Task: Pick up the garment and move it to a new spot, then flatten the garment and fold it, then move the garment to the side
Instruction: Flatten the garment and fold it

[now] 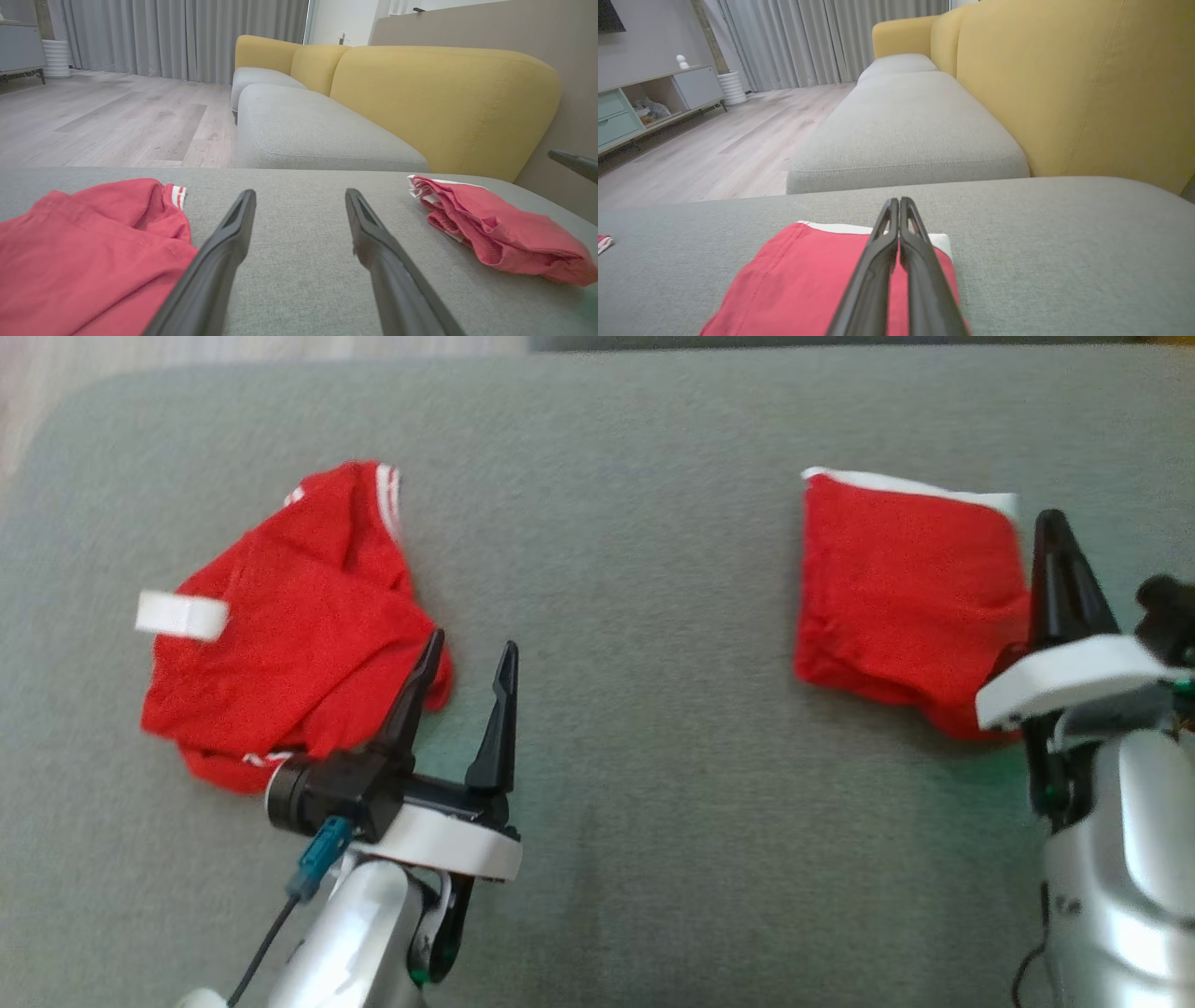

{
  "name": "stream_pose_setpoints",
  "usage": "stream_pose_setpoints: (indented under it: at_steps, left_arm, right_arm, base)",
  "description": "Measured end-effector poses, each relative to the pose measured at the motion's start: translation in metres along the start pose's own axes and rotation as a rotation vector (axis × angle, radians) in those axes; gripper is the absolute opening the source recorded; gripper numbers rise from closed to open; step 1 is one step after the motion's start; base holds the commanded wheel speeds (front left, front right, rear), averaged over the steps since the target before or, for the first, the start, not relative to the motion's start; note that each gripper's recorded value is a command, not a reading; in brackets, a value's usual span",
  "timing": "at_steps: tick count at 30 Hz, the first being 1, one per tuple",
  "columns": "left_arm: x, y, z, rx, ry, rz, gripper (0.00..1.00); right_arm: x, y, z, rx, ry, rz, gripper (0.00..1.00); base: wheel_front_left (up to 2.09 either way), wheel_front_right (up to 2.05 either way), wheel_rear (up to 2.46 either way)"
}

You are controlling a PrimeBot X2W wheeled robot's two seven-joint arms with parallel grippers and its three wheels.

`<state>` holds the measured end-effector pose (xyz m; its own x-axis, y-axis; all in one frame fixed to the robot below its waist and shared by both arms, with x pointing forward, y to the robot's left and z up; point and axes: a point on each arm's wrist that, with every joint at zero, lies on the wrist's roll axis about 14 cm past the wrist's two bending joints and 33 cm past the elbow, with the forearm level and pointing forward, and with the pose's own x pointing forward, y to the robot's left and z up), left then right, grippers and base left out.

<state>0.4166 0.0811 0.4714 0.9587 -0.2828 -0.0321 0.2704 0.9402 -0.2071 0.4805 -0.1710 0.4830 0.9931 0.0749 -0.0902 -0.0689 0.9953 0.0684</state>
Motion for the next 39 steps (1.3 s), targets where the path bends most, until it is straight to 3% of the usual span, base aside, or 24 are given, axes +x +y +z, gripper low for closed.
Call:
stream_pose_setpoints:
  at_steps: [7,13,16,21,30,39]
  left_arm:
    - [0.0,0.021,-0.004,0.008,0.011,0.05,1.0]
    - [-0.003,0.03,-0.009,0.009,0.025,0.08,1.0]
    - [-0.003,0.03,-0.009,0.011,0.027,0.08,1.0]
    - [-0.001,0.024,-0.006,0.015,0.018,0.065,1.0]
    - [0.002,0.023,-0.004,0.017,0.011,0.058,1.0]
    - [0.003,0.015,0.01,0.021,-0.026,0.037,1.0]
  right_arm:
    - [0.035,-0.006,-0.053,0.031,0.185,-0.046,0.0]
    - [0.037,0.004,-0.103,0.024,0.36,-0.032,0.0]
    - [0.042,0.008,-0.097,-0.006,0.315,-0.012,0.0]
    - [0.063,0.037,-0.056,-0.041,0.174,0.081,0.0]
    - [0.041,0.081,-0.11,-0.098,0.382,0.241,0.0]
    - [0.04,0.076,-0.081,-0.078,0.268,0.226,0.0]
  base:
    - [0.0,0.0,0.0]
    - [0.0,0.0,0.0]
    - [0.0,0.0,0.0]
    - [0.0,0.0,0.0]
    - [0.0,0.0,0.0]
    - [0.0,0.0,0.0]
